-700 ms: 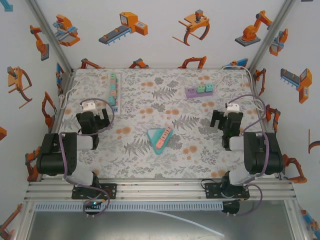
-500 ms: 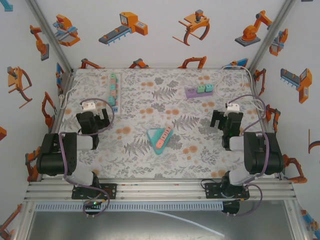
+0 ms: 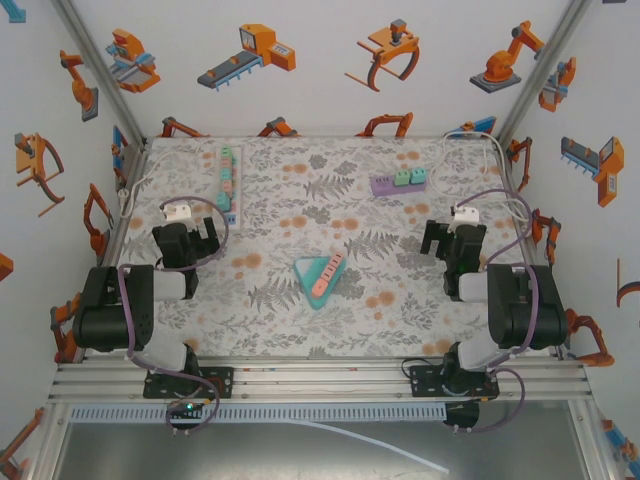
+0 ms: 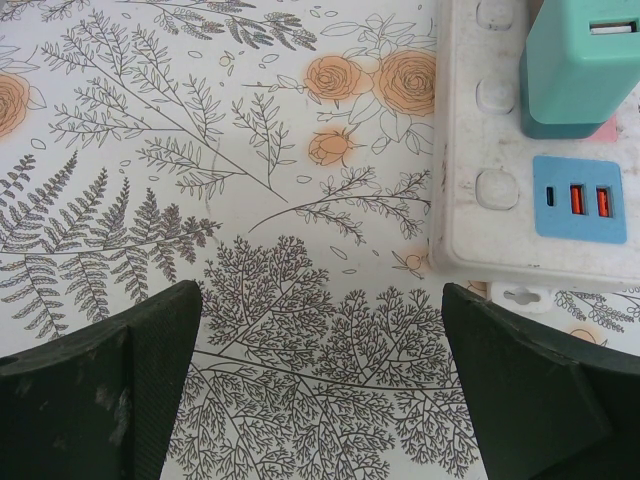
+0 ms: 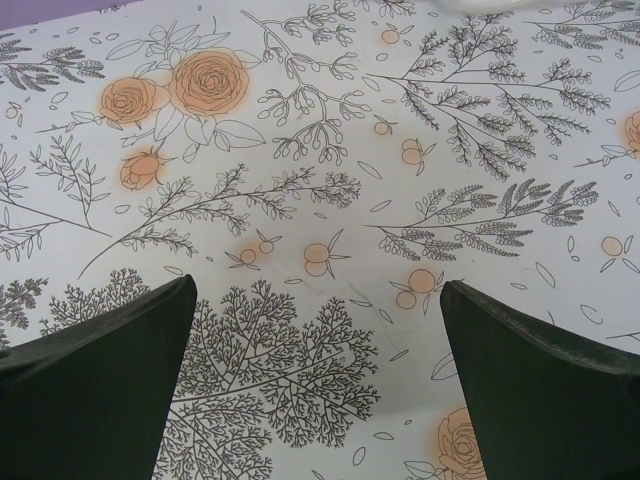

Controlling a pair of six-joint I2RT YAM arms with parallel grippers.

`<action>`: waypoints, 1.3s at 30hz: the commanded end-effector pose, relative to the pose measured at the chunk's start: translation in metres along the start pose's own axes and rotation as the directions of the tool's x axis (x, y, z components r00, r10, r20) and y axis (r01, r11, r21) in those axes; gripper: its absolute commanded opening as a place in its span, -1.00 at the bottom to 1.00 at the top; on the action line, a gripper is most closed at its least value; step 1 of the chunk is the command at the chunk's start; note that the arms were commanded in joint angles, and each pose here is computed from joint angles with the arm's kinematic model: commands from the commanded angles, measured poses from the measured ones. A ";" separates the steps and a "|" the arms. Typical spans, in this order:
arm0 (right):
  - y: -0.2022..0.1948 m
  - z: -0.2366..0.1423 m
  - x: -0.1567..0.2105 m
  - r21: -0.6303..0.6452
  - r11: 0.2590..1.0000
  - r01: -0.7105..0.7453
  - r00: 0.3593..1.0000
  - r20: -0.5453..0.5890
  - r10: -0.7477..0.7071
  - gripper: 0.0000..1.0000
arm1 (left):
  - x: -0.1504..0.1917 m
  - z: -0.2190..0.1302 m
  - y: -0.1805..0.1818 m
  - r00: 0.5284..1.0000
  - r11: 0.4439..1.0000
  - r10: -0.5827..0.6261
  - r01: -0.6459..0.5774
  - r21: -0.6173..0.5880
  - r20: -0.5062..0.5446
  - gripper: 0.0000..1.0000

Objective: Pull the plug off the socket

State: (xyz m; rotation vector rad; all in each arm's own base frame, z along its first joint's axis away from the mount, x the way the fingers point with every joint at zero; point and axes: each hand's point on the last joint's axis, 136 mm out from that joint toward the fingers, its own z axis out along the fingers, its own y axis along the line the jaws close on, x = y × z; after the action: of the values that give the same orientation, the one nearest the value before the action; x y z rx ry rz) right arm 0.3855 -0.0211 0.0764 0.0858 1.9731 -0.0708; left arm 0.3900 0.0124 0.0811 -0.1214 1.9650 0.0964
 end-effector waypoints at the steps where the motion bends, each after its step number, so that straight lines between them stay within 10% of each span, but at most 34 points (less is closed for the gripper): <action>1: 0.001 0.003 -0.015 -0.013 1.000 -0.006 0.999 0.039 0.006 0.99 | -0.010 0.001 0.001 1.000 1.000 -0.008 0.008 -0.005 0.027 0.94; 9: -0.003 -0.043 -0.076 -0.014 0.996 -0.088 0.990 0.106 0.089 0.97 | -0.055 -0.044 0.008 0.992 0.995 0.013 0.000 -0.103 0.128 0.94; 14: 0.042 -0.076 -0.126 -0.253 0.936 -0.244 0.969 -0.017 0.248 0.75 | -0.097 -0.081 0.000 0.980 0.984 -0.152 0.162 -0.073 0.126 0.94; 23: 0.193 -0.119 -0.127 -0.678 0.719 -0.153 0.950 -0.302 -0.083 0.70 | -0.100 -0.130 -0.059 0.848 0.846 -0.483 0.516 0.133 -0.220 0.94; 32: 0.275 -0.099 -0.080 -0.778 0.615 -0.126 0.847 -0.407 -0.341 0.64 | -0.030 -0.150 -0.192 0.741 0.785 -0.348 0.565 0.254 -0.574 0.97; 39: 0.301 -0.090 -0.043 -0.806 0.551 -0.218 0.785 -0.480 -0.391 0.63 | 0.014 -0.137 -0.258 0.700 0.762 -0.250 0.568 0.310 -0.669 0.37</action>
State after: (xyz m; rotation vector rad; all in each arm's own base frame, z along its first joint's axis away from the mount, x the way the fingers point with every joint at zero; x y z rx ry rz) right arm 0.3563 0.2751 0.1429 -0.6867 2.4640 0.8936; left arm 0.2848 -0.2344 0.1065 -0.2800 2.5125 -0.7225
